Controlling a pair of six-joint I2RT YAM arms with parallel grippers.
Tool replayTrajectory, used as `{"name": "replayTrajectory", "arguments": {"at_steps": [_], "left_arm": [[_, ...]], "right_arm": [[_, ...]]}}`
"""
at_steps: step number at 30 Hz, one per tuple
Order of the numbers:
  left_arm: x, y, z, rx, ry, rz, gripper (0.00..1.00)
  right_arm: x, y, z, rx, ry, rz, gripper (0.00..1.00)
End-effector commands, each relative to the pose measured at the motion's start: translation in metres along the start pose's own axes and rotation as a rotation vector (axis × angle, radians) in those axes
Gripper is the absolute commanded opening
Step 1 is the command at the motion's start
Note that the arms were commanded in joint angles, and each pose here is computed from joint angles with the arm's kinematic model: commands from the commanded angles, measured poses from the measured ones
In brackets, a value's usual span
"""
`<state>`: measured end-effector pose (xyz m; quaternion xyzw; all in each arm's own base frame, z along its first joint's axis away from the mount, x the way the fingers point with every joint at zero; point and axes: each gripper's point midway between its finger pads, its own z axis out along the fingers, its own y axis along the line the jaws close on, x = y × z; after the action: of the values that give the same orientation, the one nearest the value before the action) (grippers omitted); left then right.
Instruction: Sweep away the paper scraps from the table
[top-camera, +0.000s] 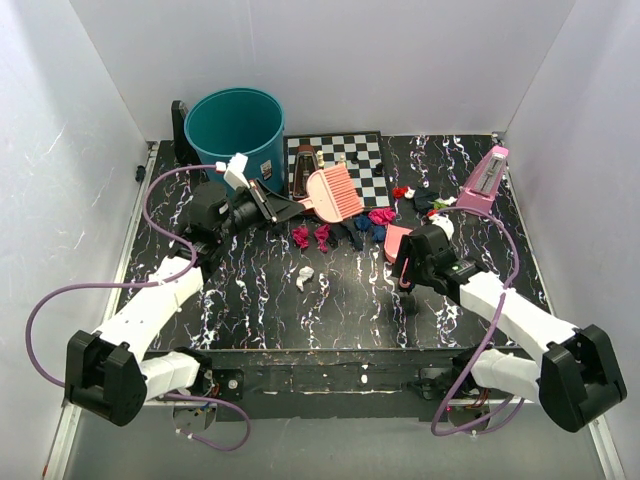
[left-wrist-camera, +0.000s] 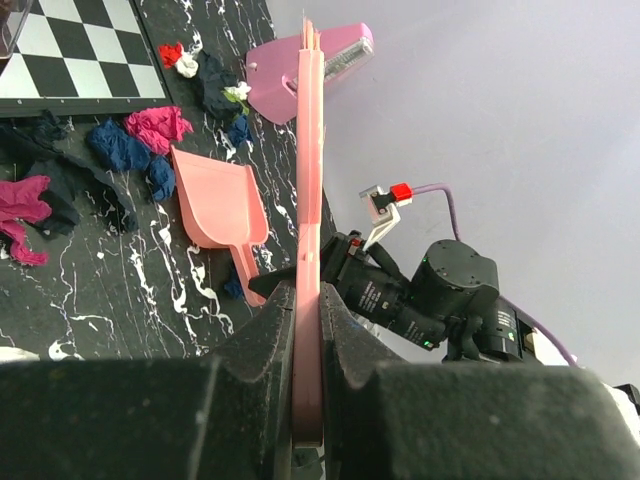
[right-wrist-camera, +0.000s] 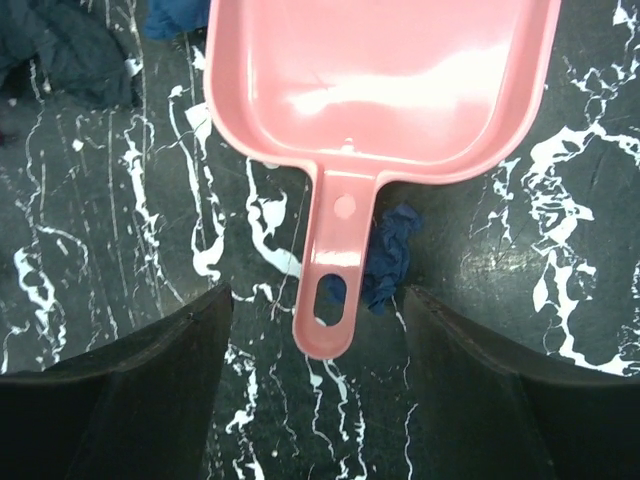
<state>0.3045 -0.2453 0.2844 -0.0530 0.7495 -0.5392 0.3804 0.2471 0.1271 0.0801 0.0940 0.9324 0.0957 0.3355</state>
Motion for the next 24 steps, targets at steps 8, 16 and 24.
{"name": "replayTrajectory", "arguments": {"at_steps": [8,16,24], "left_arm": [[-0.006,-0.035,0.004,0.136,0.049,0.012,0.00],[0.003,-0.038,0.026,0.241,0.165,-0.054,0.00],[0.002,-0.040,0.040,0.314,0.200,-0.068,0.00]], "right_arm": [[-0.022,0.005,0.024,0.049,-0.094,0.042,0.62],[-0.014,0.009,0.033,0.037,-0.066,0.051,0.53],[-0.016,0.008,0.029,0.034,-0.073,0.049,0.36]]}}
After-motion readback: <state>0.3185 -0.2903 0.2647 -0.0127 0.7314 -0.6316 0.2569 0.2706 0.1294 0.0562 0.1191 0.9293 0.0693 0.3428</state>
